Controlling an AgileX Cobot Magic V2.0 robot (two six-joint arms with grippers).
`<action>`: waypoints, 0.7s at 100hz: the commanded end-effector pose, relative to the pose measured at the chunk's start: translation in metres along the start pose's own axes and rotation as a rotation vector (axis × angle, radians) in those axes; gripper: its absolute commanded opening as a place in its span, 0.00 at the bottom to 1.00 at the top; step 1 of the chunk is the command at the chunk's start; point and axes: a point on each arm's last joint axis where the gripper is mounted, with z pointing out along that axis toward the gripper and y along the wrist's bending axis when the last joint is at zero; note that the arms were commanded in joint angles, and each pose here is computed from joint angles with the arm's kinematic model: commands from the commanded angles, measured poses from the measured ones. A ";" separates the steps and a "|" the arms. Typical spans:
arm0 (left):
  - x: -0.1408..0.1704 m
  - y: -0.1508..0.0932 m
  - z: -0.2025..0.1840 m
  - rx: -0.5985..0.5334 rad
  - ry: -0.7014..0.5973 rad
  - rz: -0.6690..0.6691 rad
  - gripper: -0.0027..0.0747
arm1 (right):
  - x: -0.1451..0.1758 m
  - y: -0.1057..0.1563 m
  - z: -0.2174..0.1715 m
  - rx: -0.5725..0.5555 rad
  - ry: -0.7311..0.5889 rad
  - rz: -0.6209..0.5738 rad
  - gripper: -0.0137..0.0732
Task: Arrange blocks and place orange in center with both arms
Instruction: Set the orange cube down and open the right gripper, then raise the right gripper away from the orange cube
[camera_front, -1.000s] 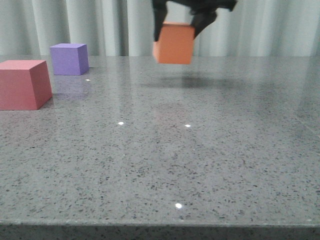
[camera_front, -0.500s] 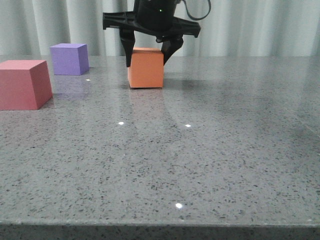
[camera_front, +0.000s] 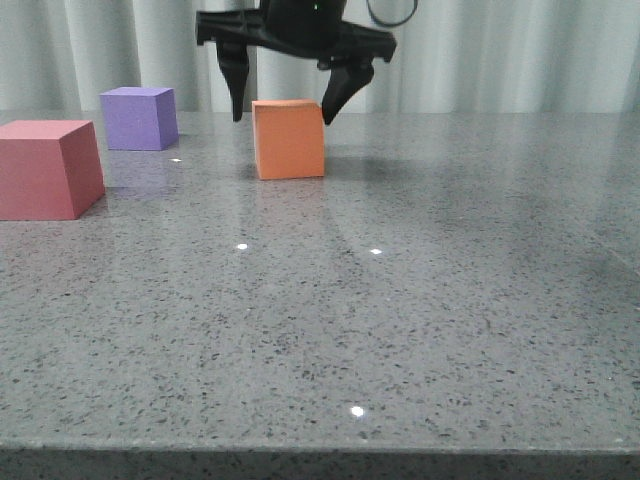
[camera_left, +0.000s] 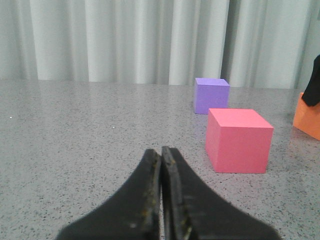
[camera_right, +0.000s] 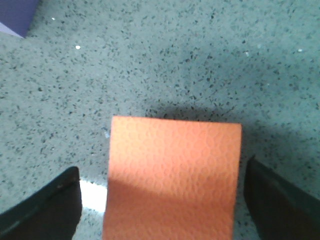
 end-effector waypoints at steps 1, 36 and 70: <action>0.006 0.000 -0.002 0.005 -0.065 -0.014 0.01 | -0.026 -0.008 -0.070 -0.032 -0.166 -0.014 0.90; 0.006 0.000 -0.002 0.005 -0.065 -0.014 0.01 | -0.034 -0.080 -0.144 0.077 -0.131 -0.071 0.90; 0.006 0.000 -0.002 0.005 -0.065 -0.014 0.01 | -0.023 -0.129 -0.192 0.160 -0.145 -0.052 0.90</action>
